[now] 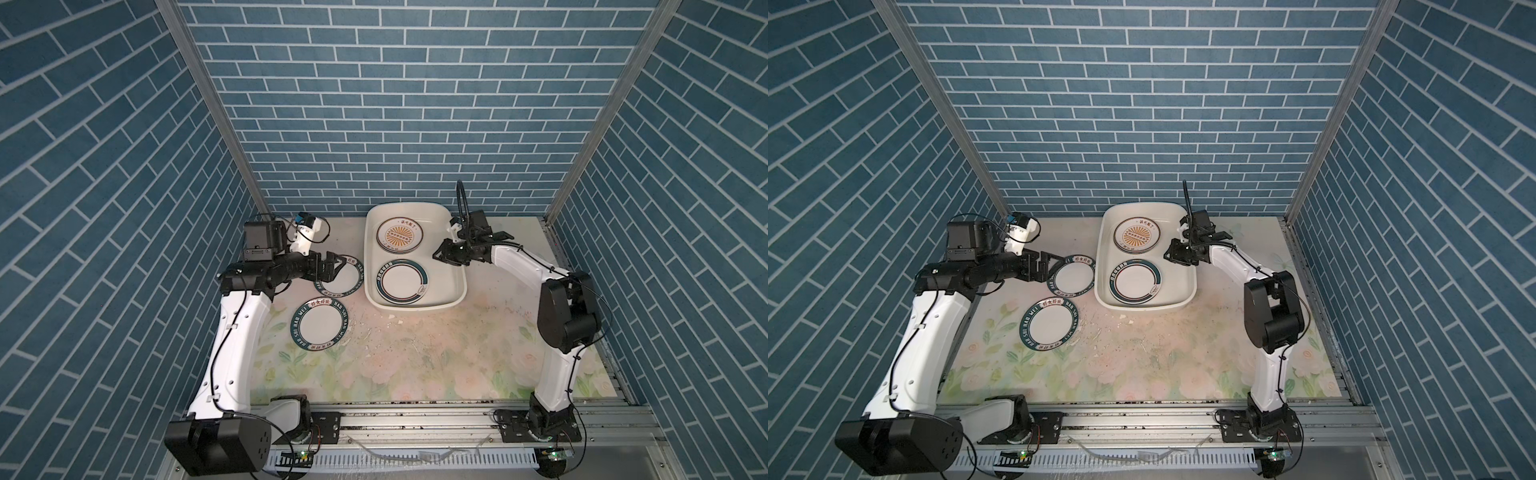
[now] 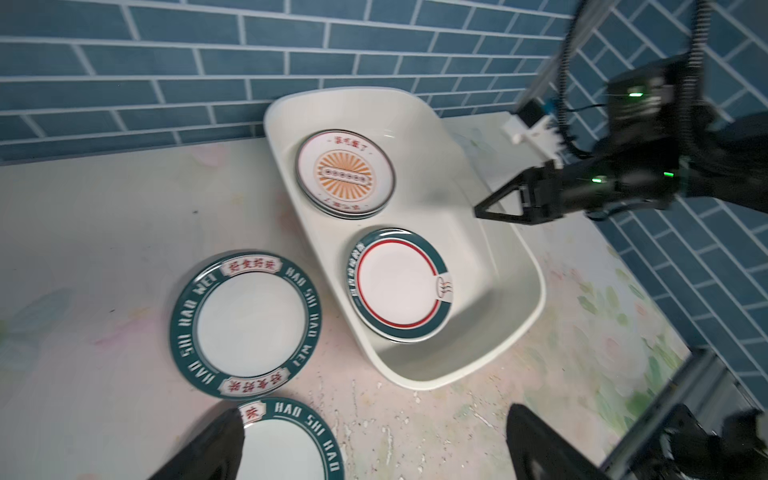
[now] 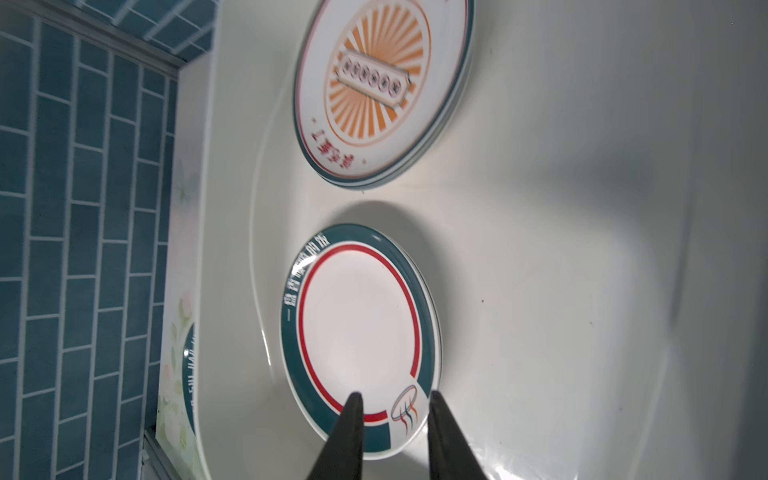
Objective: Place the plates into the plastic bin on the countertop
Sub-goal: 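Raise the right gripper from the bin while the left gripper nears a green-rimmed plate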
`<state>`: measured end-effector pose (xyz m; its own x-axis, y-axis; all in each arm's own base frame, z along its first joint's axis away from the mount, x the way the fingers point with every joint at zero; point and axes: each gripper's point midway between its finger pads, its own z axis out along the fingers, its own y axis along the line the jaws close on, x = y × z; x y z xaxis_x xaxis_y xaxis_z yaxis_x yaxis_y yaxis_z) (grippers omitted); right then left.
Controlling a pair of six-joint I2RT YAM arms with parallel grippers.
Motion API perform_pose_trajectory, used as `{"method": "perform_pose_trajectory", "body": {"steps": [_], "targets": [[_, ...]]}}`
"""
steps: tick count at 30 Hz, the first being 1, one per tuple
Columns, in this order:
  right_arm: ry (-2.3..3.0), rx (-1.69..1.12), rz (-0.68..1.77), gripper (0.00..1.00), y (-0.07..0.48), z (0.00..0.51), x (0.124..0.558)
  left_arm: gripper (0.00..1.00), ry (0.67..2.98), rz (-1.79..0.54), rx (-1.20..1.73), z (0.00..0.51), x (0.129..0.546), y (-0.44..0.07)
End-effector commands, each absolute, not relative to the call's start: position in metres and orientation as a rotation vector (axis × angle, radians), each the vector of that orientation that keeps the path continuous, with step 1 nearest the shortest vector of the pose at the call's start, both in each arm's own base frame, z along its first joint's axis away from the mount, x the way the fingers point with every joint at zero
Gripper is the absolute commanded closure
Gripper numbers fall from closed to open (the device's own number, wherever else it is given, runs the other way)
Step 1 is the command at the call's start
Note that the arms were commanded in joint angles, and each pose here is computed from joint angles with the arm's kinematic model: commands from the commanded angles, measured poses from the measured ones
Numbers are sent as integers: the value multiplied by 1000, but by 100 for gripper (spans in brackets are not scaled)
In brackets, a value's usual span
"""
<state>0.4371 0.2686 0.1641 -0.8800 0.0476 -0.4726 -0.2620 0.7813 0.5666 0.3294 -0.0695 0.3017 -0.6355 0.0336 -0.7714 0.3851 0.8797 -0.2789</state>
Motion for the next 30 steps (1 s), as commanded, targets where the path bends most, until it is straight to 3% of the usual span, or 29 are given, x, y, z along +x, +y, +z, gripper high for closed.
{"method": "perform_pose_trajectory", "body": {"steps": [1,6,13,19,30], "targets": [[2358,-151,881,72,261,204,440,0,2236,-422,171,297,343,-43],[2258,-119,907,72,248,223,416,0,2266,-468,307,292,337,-44],[2224,-72,955,71,234,208,380,1,2442,-518,277,238,328,-19],[2230,-79,984,71,231,197,363,1,2504,-547,458,205,317,-17],[2258,-97,987,71,225,182,345,0,2607,-625,438,151,320,18]]}}
